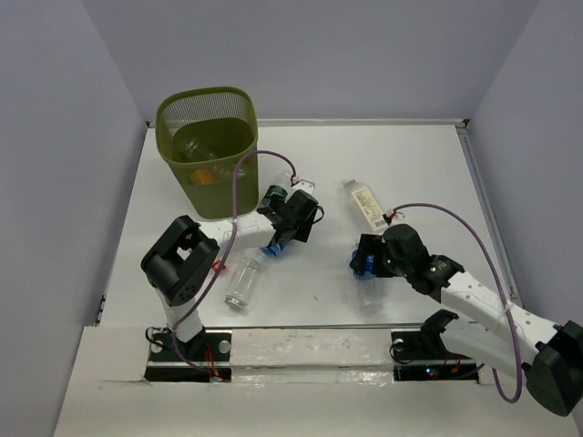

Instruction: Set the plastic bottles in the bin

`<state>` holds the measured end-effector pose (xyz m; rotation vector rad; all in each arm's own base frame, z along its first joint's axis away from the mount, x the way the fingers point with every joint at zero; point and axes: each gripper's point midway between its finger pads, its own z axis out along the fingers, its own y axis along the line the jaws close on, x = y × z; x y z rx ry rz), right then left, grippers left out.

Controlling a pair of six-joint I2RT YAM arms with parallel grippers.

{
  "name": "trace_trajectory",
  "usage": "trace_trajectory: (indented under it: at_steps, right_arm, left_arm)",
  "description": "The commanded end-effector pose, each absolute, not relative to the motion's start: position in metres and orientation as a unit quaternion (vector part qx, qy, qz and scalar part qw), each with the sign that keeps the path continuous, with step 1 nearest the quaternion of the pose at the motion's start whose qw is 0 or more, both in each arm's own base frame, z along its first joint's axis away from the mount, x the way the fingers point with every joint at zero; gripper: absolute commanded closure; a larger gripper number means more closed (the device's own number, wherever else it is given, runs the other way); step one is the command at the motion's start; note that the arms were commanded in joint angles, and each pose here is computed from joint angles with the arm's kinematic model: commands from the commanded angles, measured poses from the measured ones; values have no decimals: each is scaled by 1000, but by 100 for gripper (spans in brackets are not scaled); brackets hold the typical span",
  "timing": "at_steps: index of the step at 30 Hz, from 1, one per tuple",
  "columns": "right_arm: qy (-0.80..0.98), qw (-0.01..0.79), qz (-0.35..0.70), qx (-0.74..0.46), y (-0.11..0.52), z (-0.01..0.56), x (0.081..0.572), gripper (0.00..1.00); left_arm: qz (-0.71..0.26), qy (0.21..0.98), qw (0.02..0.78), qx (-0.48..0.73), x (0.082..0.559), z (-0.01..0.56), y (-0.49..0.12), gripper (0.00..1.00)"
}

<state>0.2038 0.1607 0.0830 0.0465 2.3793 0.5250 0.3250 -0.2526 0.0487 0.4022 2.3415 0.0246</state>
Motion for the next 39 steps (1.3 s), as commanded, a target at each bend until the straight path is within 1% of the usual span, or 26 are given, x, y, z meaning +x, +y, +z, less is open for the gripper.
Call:
trace_trajectory:
  at_steps: [1,2,3,4,7,8,11,12,15,17,18,19,20,21,22,24,26,27,30,31,33,34,35,36,38,39]
  right_arm:
    - [925,343,162,29,154,86,216,8]
    - [930,335,147,26,151,81,215,8]
    - [931,338,138,27,149,82,219,8]
    - [932,335,134,26,149,81,219,9]
    - [936,328,123,25,149,76,222,16]
    - [937,327,121,26,149,75,223,20]
    - [939,319,126,21,154,75,223,27]
    - [940,315,133,18,157,75,222,30]
    - [939,310,149,12,164,76,222,31]
    - [940,301,157,8,168,70,220,32]
    - [941,300,159,7,169,69,220,32]
    - [939,301,165,8,171,68,221,33]
    - [939,300,169,8,172,67,220,36]
    - [937,303,174,9,173,68,219,44]
    - [934,308,181,9,175,70,221,49]
    - [929,317,191,8,177,77,222,54]
    - [924,325,200,3,180,84,224,57]
    - [920,333,207,0,181,89,225,59]
    - [908,347,235,-14,190,101,225,60]
    - [900,354,253,-19,195,108,225,60]
    - [893,357,272,-26,200,114,223,61]
    - [889,361,279,-27,201,118,223,61]
    - [880,371,294,-30,204,126,223,61]
    - [877,375,300,-32,206,129,222,61]
    - [867,385,313,-36,209,138,223,62]
    - [865,388,315,-36,209,140,224,64]
  left_arm:
    - [-4,905,397,151,334,60,-260,20]
    - [-11,905,397,152,331,61,-261,26]
    - [-18,904,399,151,331,63,-262,28]
    - [-28,904,398,154,329,64,-265,34]
    - [-58,897,411,153,325,81,-271,41]
    - [-65,895,414,152,324,86,-273,41]
    - [-100,887,424,153,320,105,-281,41]
    - [-119,878,439,148,319,123,-284,42]
    - [-175,857,463,144,315,162,-296,43]
    - [-222,831,491,137,316,206,-308,44]
    - [-233,826,495,136,314,214,-309,44]
    - [-256,807,516,130,314,242,-312,44]
    - [-266,797,527,127,314,256,-312,45]
    - [-279,782,545,120,316,276,-313,45]
    - [-289,766,563,114,314,298,-310,45]
    - [-299,739,595,102,317,339,-305,45]
    - [-308,716,621,85,320,373,-295,45]
    - [-327,694,638,72,321,401,-291,45]
    - [-329,655,679,44,327,442,-273,44]
    - [-302,644,703,17,339,461,-252,44]
    - [-277,635,721,-12,353,478,-227,44]
    - [-272,623,733,-26,357,496,-212,44]
    - [-262,617,741,-42,363,503,-197,44]
    - [-237,606,756,-67,374,514,-169,44]
    - [-196,588,777,-112,382,523,-133,40]
    - [-186,580,783,-126,385,525,-121,39]
